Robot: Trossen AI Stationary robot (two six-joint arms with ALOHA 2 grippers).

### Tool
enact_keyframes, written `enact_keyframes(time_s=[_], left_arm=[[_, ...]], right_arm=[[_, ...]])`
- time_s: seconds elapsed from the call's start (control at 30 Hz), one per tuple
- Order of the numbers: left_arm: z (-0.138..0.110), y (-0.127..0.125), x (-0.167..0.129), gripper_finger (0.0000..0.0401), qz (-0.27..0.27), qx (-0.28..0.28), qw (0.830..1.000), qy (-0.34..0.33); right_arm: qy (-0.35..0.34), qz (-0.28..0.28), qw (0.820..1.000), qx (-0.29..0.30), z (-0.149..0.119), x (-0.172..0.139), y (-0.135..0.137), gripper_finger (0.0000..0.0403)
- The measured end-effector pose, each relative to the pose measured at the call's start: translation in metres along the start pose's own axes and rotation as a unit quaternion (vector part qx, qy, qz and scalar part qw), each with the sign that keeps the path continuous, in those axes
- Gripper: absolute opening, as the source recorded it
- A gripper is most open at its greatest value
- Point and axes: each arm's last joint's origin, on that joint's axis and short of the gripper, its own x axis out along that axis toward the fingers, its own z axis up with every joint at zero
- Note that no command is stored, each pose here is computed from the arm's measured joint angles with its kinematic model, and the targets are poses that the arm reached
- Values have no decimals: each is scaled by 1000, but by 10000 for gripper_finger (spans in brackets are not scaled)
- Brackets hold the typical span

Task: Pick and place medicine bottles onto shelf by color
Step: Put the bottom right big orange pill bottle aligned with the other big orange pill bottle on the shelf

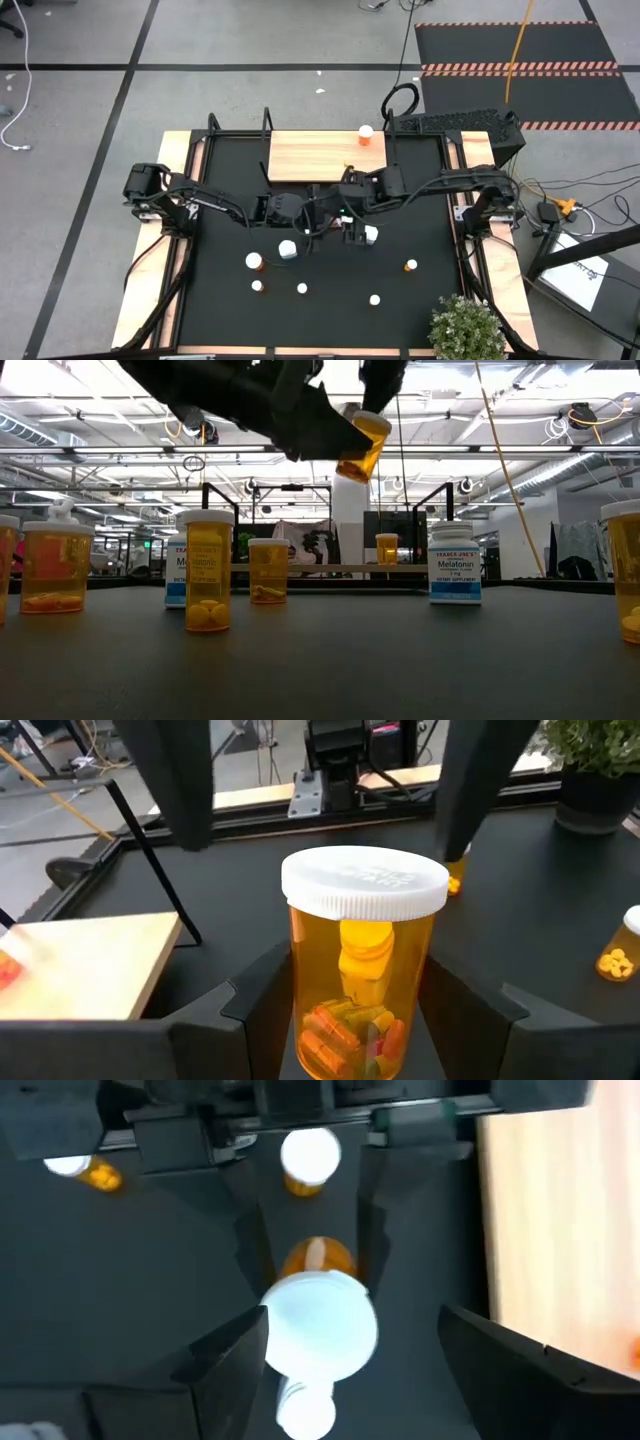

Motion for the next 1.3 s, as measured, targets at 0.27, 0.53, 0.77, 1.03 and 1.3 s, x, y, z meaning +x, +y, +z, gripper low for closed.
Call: enact_keyframes(time_s=[0.27,0.53,0.77,1.03,1.3], left_arm=[[-2,0,1,195,1,-1,1000,0],[3,0,0,195,2,-5,1000,-16],[1,-1,1,195,0,-4,1000,-9],[1,-1,1,195,-1,-2,1000,-7],[1,-1,1,195,0,-2,1000,-7]], right_arm=[[21,8,1000,2,0,11,-2,288],[37,32,999,-5,-4,24,1,277],[40,32,999,-5,-6,31,2,264],[25,33,999,-4,-5,27,2,254],[10,34,999,-4,-4,23,1,253]])
